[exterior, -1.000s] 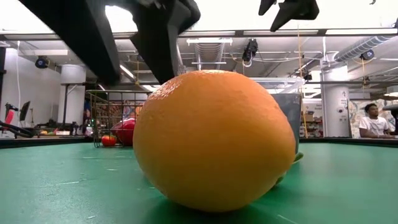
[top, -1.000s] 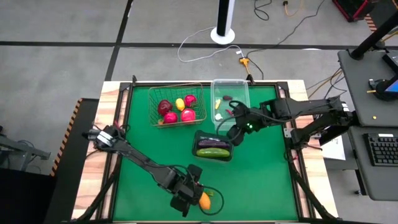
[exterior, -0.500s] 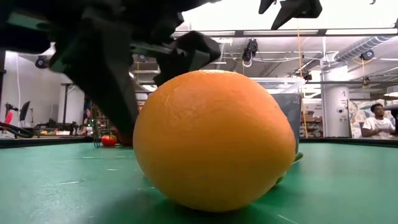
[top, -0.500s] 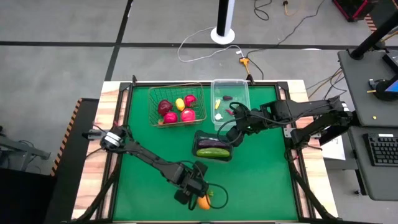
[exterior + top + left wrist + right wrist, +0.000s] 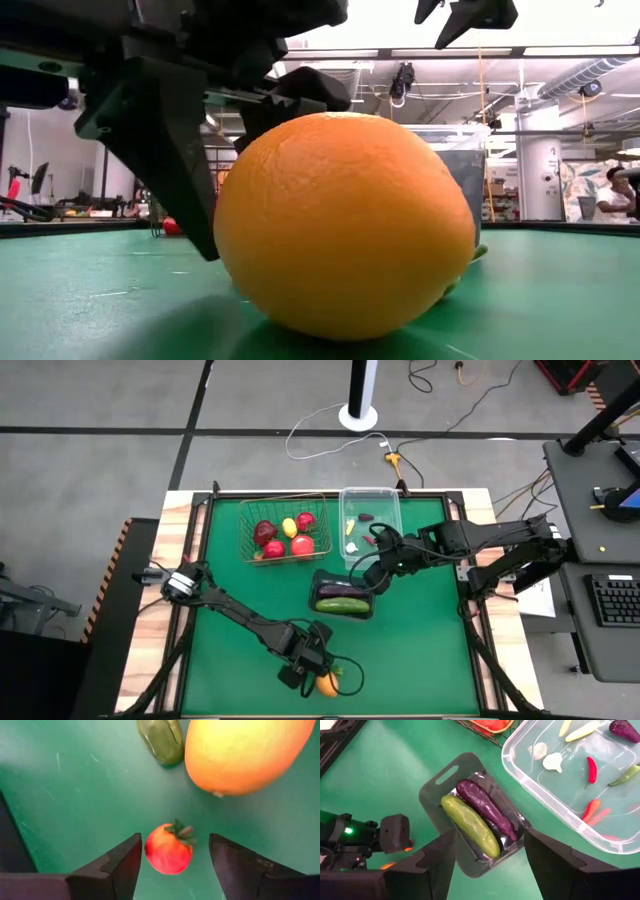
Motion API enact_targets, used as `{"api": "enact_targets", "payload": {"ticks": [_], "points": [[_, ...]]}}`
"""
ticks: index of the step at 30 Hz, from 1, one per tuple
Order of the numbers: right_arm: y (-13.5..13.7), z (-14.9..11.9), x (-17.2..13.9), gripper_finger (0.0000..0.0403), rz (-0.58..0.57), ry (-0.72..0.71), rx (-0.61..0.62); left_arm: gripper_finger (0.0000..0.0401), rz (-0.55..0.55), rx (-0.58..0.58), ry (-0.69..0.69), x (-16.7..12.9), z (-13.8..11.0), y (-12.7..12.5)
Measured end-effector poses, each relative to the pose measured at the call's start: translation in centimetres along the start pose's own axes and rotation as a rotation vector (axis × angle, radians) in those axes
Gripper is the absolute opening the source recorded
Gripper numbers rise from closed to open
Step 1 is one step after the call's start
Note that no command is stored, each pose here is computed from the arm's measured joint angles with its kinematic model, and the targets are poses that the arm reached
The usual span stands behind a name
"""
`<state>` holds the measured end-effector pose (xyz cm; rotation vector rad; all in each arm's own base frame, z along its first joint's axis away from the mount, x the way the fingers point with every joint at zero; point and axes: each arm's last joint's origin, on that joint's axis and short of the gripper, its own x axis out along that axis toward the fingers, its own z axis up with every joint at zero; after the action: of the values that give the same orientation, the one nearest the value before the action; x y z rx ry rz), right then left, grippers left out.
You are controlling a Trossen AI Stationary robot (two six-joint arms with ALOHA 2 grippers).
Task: Sort produce into baskets
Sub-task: Put the tomato into the wire basket
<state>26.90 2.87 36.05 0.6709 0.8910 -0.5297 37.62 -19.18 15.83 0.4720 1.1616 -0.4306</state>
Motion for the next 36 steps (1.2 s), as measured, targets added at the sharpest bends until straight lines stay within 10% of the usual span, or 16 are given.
{"api": "enact_targets", "payload": {"ticks": [23, 36], "points": [[0.0, 0.0, 0.0, 0.0222, 0.0, -0.001, -0.004, 0.008, -0.001, -0.101, 0.022, -0.5, -0.2, 0.1], [0.0, 0.0, 0.0, 0.0222, -0.001, -0.002, -0.075, 0.008, 0.131, -0.449, -0.124, -12.4, -1.6, 1.9]]}}
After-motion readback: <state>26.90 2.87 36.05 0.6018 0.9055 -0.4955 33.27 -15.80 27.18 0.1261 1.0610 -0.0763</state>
